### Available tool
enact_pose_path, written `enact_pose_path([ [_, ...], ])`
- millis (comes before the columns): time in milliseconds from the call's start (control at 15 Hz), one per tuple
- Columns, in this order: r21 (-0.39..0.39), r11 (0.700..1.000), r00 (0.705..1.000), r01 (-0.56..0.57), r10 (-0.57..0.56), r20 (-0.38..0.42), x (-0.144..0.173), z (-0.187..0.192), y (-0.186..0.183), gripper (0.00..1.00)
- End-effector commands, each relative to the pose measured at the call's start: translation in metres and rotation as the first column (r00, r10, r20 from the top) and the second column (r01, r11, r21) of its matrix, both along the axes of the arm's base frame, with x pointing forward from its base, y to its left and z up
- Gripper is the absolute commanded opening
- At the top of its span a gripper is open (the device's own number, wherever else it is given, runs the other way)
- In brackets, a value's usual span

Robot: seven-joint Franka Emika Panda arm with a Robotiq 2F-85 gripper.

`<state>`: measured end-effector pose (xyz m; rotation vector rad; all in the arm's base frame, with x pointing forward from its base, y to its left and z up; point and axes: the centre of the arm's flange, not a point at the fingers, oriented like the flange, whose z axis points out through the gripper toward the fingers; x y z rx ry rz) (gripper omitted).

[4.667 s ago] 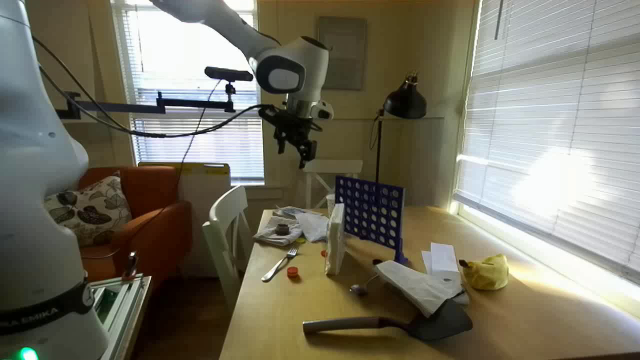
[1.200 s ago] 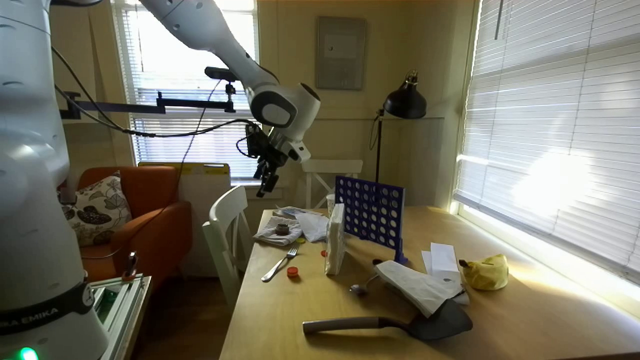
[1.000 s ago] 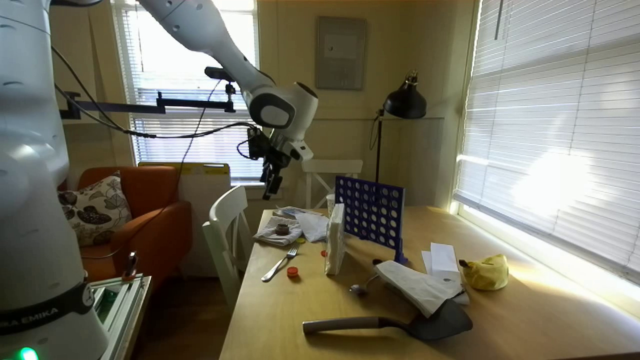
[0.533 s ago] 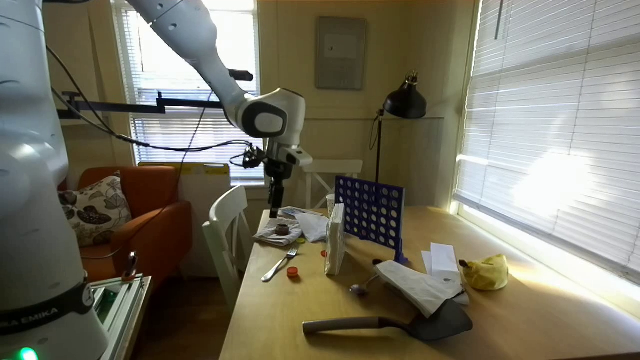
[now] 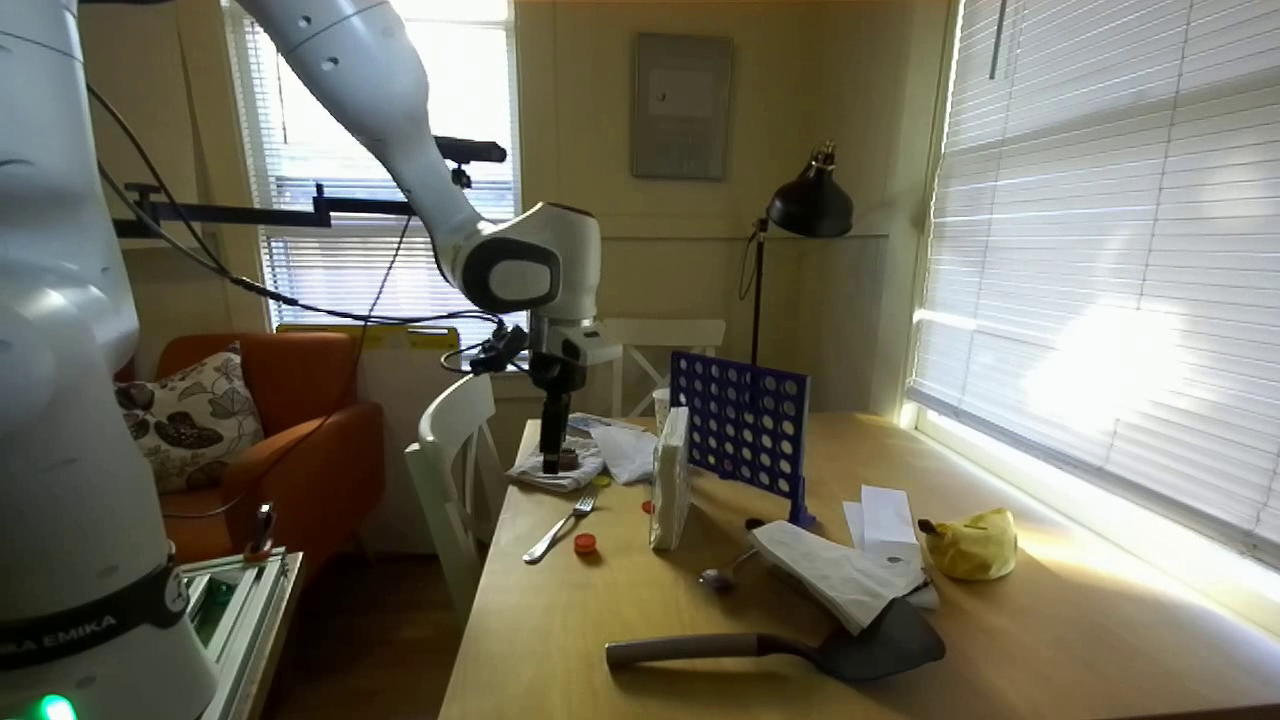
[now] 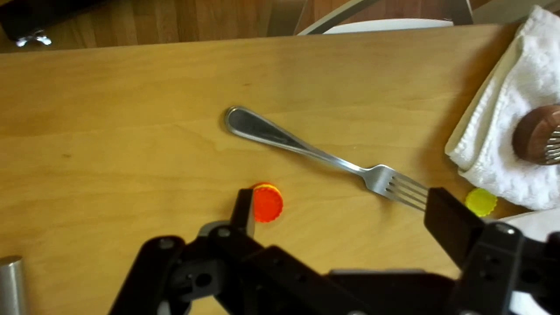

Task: Place one yellow chip in the blue gameboard.

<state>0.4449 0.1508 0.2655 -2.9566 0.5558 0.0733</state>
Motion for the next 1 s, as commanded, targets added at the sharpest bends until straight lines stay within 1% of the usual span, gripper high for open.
enact_pose_path([
  [0,0.134,0.986,0.995,0.098,-0.102,0.017,-0.004,-0.025,-0.023,1.0],
  [67,0.168,0.982,0.996,0.088,-0.088,-0.008,-0.003,-0.026,-0.025,1.0],
  [133,0.101,0.992,0.997,0.08,-0.08,0.0,-0.003,-0.019,-0.014,1.0],
  [200,0.125,0.989,0.996,0.083,-0.084,-0.004,-0.003,-0.021,-0.018,1.0],
  [333,0.138,0.986,0.996,0.09,-0.09,-0.005,-0.002,-0.023,-0.022,1.0],
  [400,0.079,0.99,0.992,0.117,-0.12,0.037,0.0,-0.024,-0.021,1.0],
  [667,-0.053,0.993,0.984,0.103,-0.094,0.148,0.005,-0.031,-0.02,1.0],
  [733,-0.076,0.992,0.983,0.103,-0.09,0.161,0.005,-0.033,-0.021,1.0],
  [933,-0.113,0.988,0.983,0.108,-0.089,0.159,0.0,-0.046,-0.023,1.0],
])
